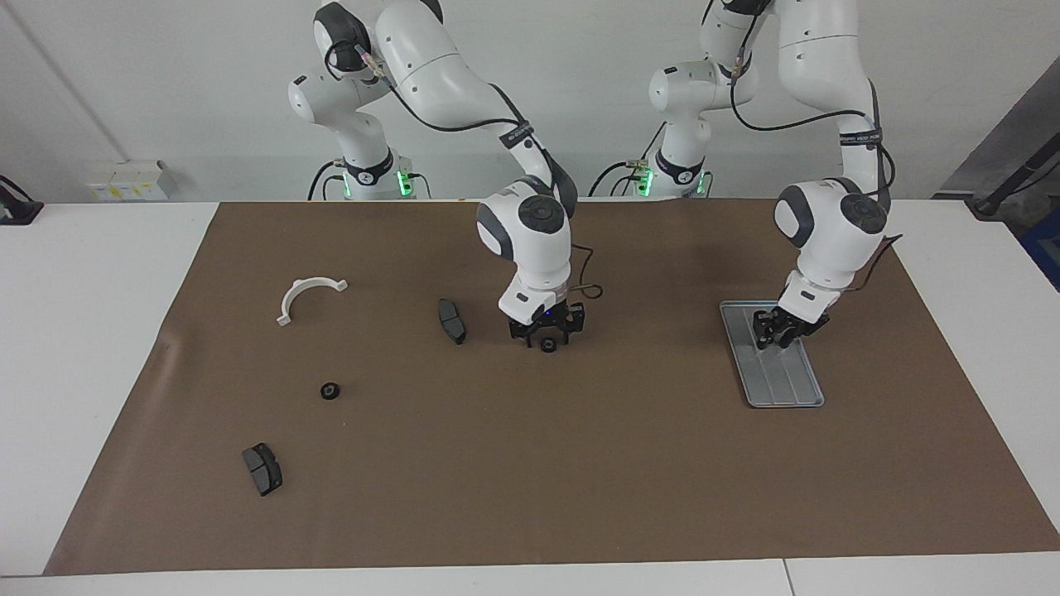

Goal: Place bearing gear from tray to pile

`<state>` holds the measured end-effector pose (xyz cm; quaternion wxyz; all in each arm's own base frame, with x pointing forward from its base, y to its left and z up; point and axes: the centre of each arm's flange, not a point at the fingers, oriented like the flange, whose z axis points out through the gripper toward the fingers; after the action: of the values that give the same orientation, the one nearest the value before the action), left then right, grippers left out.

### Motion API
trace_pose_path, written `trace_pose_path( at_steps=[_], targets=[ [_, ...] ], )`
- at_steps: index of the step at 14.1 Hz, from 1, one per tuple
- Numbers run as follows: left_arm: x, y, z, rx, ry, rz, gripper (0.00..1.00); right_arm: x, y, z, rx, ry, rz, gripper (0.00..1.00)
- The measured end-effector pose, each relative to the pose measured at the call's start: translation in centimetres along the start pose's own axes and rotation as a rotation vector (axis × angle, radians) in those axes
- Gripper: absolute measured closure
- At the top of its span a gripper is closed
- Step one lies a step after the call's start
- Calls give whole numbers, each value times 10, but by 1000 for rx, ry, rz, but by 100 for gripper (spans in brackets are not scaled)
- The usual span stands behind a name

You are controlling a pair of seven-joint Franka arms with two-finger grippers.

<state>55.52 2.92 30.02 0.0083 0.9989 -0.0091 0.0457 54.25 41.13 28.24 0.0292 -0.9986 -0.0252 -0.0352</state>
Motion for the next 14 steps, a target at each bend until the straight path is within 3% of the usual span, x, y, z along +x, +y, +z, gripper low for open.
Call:
trace_pose_path(
  at_steps=[5, 8, 9, 11, 13, 14],
  targets=[
    [0, 1, -1, 0, 3, 1, 71, -5, -6, 0, -5, -9, -12, 26],
    [1, 1, -1, 0, 3, 2, 78, -5, -6, 0, -7, -11, -12, 33],
    [1, 1, -1, 0, 3, 2, 78, -5, -6, -1, -6, -9, -12, 40],
    [1, 1, -1, 0, 3, 2, 78, -5, -6, -2, -5, -8, -12, 43],
    [1, 1, -1, 0, 3, 2, 78, -4, -7, -6, -2, -5, -13, 68],
    [1, 2, -1, 0, 4, 3, 78, -5, -8, -9, -1, -4, -14, 69]
  ],
)
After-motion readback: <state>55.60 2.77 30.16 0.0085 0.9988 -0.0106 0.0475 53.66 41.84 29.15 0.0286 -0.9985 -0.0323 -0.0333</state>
